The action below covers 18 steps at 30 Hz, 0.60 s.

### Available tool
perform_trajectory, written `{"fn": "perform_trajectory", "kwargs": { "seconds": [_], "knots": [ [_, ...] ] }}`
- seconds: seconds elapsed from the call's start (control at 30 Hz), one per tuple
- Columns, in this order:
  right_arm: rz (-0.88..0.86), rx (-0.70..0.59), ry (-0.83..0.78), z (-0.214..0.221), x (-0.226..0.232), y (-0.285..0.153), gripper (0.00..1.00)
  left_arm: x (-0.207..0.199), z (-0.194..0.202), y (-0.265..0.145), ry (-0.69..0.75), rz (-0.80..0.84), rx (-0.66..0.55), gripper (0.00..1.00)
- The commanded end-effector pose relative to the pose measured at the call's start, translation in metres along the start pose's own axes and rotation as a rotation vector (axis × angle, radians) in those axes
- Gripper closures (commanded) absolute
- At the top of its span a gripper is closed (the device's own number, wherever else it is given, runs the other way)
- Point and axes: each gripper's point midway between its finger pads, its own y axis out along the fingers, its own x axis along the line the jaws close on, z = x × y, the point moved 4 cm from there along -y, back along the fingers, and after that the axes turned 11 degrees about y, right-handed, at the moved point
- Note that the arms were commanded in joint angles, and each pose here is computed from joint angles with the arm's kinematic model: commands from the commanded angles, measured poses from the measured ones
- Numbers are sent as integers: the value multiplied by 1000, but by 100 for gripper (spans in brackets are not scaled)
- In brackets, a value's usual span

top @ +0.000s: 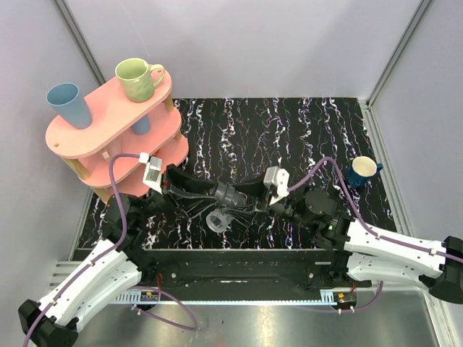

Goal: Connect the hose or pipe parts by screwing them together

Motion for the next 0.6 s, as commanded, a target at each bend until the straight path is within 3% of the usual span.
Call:
{"fn": "perform_trajectory", "kwargs": {
  "seconds": [0.0,0.17,0.2,0.23,0.27,0.33,0.57],
  "knots": [
    [-101,-119,229,-33,20,4,100,-13,13,1,165,180,28,100],
    [-96,-132,229,-36,16,-1,100,-8,16,-2,187,138,9,99],
    [-89,-132,196,-38,14,-4,100,-4,17,-3,172,99,21,85],
    [-55,-110,184,-33,10,-5,100,-4,11,-3,178,80,21,41],
    [-41,-102,162,-34,8,-6,100,-2,9,-3,161,46,30,28],
    [2,-54,82,-28,0,-10,100,5,1,-5,100,-79,75,16],
    [56,54,-331,-19,-23,-21,100,9,-13,-5,-249,-328,211,14]
  ]
}}
